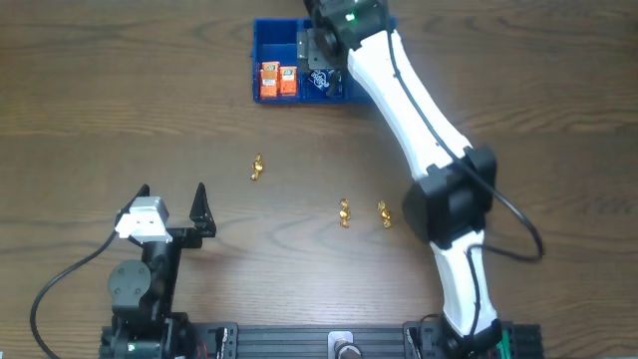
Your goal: Sort Candies Into Trays
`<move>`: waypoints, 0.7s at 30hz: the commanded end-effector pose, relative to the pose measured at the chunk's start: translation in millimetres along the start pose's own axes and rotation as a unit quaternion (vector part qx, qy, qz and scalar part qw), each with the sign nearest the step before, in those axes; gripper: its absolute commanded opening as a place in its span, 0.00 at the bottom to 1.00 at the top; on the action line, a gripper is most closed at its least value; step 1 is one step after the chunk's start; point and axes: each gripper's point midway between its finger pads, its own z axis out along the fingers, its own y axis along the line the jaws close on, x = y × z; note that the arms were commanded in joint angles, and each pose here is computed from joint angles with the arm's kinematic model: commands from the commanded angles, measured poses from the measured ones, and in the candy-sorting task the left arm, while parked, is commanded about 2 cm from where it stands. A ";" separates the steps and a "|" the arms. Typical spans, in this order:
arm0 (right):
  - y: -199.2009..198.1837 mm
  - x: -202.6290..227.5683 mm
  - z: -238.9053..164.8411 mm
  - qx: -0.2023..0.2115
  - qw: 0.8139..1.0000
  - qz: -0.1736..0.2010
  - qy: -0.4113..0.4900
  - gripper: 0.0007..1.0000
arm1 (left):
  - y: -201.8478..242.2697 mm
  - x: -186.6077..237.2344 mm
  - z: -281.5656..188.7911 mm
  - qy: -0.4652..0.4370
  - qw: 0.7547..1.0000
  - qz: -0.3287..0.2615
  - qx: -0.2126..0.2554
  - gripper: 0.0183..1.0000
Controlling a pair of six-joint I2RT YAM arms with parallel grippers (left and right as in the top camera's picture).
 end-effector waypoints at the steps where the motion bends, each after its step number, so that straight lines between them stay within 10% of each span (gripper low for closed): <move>1: 68.9 66.5 -30.3 -0.026 0.997 -0.050 0.049 0.99 | -0.3 16.1 0.8 0.025 1.000 0.001 0.005 1.00; 11: 147.4 202.7 70.4 -0.035 0.987 -0.024 0.158 0.95 | -0.3 16.1 0.8 0.025 1.000 0.001 0.005 1.00; 21: 149.3 206.7 97.6 -0.018 0.989 0.010 0.148 0.88 | -0.3 16.1 0.8 0.025 1.000 0.001 0.005 1.00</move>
